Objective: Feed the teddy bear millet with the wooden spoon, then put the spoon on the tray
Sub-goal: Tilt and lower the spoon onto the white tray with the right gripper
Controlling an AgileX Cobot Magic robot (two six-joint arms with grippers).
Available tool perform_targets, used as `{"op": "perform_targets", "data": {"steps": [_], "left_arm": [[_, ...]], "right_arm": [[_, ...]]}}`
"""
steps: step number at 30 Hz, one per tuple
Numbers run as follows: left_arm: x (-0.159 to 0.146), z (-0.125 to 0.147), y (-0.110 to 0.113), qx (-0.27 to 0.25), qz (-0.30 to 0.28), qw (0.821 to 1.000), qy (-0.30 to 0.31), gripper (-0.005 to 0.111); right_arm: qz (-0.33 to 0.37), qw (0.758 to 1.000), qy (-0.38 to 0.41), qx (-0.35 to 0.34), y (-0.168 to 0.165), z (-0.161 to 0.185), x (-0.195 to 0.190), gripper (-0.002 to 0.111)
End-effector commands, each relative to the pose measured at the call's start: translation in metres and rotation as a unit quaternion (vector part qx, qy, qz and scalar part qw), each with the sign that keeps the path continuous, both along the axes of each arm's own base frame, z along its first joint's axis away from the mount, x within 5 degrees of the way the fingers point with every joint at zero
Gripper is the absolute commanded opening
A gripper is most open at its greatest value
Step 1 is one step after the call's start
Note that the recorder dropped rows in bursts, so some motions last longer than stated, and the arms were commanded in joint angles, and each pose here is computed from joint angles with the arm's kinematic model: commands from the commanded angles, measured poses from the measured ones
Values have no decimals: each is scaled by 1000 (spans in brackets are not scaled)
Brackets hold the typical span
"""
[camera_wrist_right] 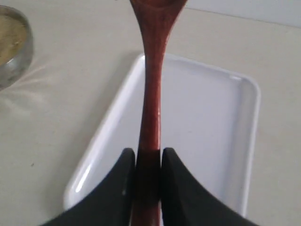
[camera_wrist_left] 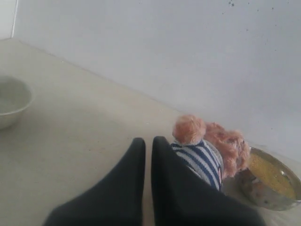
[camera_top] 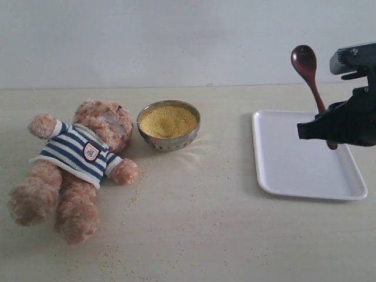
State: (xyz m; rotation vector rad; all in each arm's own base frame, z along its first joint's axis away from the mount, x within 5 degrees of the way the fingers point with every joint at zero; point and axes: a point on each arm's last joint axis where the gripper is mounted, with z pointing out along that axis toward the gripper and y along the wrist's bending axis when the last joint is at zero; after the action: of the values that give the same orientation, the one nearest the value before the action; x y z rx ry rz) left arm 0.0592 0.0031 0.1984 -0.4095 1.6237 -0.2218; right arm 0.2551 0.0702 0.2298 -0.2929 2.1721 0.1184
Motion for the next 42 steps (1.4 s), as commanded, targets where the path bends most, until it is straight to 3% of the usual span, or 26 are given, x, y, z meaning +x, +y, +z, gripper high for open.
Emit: {"op": "perform_targets", "data": {"steps": [1,4,10,23,42], "left_arm": [[0,-7,-2,9,-12,999,34,5],[-1,-12,-5,6,-29,998,64,5],[-1,-13,-7,-13,-36,997,67,5],[-1,-13,-6,-11,-35,997,67,5],[-1,-13,-6,-11,-35,997,67,5]], "right_arm": [[-63,997,-2,-49,-6,13,31,0],[-66,993,42,-93,-5,-13,48,0],[-68,984,131,-102,0,-63,60,0],[-31,956,262,-129,17,-66,102,0],[-21,947,278,-159,16,-88,109,0]]}}
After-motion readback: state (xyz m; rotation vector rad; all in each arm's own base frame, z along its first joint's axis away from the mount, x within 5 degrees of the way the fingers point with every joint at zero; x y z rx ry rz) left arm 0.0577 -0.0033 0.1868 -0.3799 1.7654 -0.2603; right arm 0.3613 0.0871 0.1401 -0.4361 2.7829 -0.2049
